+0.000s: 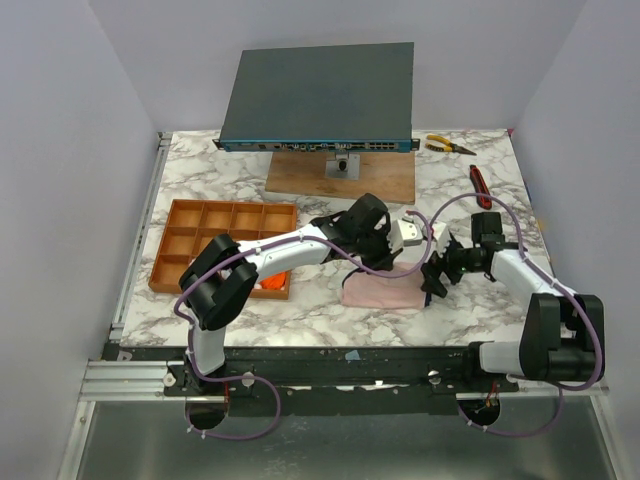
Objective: Roll the underwear
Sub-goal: Fold the underwear at the center of the board.
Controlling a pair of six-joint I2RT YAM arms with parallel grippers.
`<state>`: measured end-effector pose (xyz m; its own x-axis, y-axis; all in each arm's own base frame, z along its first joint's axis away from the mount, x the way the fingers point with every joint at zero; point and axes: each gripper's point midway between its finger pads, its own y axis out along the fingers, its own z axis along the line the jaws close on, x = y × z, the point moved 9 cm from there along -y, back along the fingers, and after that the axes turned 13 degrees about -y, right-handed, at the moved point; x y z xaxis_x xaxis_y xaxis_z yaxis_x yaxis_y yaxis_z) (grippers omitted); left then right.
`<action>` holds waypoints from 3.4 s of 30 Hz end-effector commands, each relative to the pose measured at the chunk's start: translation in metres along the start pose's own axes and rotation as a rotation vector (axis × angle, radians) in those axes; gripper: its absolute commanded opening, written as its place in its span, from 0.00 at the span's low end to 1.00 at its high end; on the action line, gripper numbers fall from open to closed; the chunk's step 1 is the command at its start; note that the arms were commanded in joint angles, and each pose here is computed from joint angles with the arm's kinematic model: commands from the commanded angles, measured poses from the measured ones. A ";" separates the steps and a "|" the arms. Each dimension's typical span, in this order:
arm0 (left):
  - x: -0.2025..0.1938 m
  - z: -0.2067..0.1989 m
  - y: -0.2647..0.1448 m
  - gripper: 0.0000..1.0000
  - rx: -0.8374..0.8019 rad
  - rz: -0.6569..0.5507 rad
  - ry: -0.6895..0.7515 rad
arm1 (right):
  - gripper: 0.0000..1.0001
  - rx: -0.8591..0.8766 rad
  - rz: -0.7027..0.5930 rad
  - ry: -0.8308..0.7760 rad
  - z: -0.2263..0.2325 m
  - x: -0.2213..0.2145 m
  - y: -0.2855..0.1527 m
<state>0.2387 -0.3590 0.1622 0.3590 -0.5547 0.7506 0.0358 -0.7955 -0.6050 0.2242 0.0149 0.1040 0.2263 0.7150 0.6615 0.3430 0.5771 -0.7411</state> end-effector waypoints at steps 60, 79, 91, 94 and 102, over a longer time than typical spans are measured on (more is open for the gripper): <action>0.018 -0.009 0.029 0.00 0.065 0.074 0.011 | 1.00 -0.032 -0.211 -0.025 0.004 0.023 -0.016; 0.019 0.017 0.046 0.00 0.057 0.105 -0.038 | 1.00 -0.088 -0.088 0.033 0.015 0.047 -0.069; 0.014 0.023 0.044 0.00 0.064 0.103 -0.061 | 1.00 -0.122 -0.011 0.139 -0.013 0.016 -0.042; 0.013 0.027 0.046 0.00 0.071 0.106 -0.072 | 1.00 -0.087 -0.032 0.165 -0.020 0.009 -0.037; 0.012 0.037 0.047 0.00 0.059 0.086 -0.091 | 1.00 -0.108 -0.022 0.220 -0.050 -0.018 -0.041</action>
<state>0.2743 -0.3989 0.1461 0.4136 -0.5872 0.6958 0.0659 -0.7429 -0.6661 0.2323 -0.0286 0.1206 0.4661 0.5978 0.6523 0.3919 0.5215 -0.7579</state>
